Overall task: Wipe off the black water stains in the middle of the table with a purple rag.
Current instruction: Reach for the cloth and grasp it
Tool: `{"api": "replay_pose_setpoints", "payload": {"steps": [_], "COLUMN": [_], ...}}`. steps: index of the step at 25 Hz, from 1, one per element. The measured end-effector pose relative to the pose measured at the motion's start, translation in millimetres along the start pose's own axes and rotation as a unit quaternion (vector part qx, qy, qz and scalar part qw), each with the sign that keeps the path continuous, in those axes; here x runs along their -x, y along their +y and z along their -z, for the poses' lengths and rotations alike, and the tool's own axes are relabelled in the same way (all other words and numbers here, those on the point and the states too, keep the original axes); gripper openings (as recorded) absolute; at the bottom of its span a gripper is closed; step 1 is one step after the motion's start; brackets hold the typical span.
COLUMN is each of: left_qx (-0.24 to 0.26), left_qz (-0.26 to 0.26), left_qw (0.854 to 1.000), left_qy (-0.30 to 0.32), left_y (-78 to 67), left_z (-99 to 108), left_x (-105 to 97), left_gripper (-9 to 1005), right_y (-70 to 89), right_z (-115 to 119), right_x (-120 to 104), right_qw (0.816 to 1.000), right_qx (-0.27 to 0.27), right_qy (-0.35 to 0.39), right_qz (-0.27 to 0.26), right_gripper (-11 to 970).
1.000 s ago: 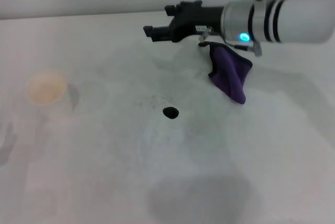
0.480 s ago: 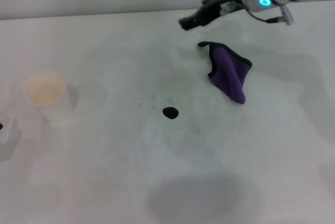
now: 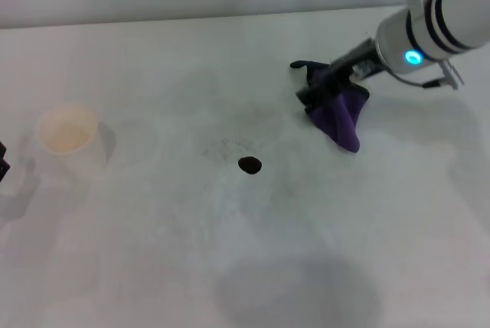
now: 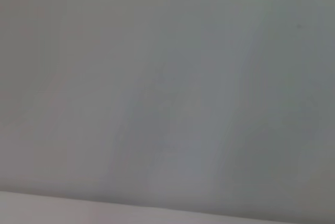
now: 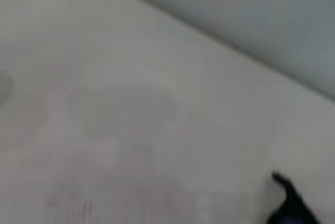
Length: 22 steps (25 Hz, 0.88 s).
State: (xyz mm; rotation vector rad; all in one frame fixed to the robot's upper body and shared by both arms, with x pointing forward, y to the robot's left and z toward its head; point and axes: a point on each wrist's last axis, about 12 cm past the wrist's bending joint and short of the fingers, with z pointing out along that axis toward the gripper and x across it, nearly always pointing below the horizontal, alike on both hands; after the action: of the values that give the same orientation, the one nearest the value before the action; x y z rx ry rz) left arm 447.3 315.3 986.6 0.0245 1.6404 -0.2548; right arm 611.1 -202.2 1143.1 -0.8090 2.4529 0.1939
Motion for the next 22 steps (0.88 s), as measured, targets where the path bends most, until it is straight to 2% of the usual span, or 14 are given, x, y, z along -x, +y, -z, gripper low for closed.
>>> {"api": "replay_pose_setpoints", "payload": {"steps": [8,19,22], "left_qx": [-0.002,-0.003,-0.004], "left_qz": [-0.004,-0.005,-0.006], "left_qw": [1.0,1.0,1.0], "left_qy": [0.0,0.001,0.0], "left_y": [0.5,0.3,0.3], "left_z": [-7,-10,-11], "left_x": [2,3,3], "left_gripper": [887,888,887], "right_y": [-7.4,-10.5,-9.2], "right_z": [-13,-31,-34], "right_x": [-19,-16,-13], "right_qw": [1.0,0.999,0.999], "right_qx": [-0.022,-0.026,-0.027], "right_qy": [0.014,0.026,0.028], "right_qz": [-0.014,-0.014,-0.008], "right_gripper": [810,806,682]}}
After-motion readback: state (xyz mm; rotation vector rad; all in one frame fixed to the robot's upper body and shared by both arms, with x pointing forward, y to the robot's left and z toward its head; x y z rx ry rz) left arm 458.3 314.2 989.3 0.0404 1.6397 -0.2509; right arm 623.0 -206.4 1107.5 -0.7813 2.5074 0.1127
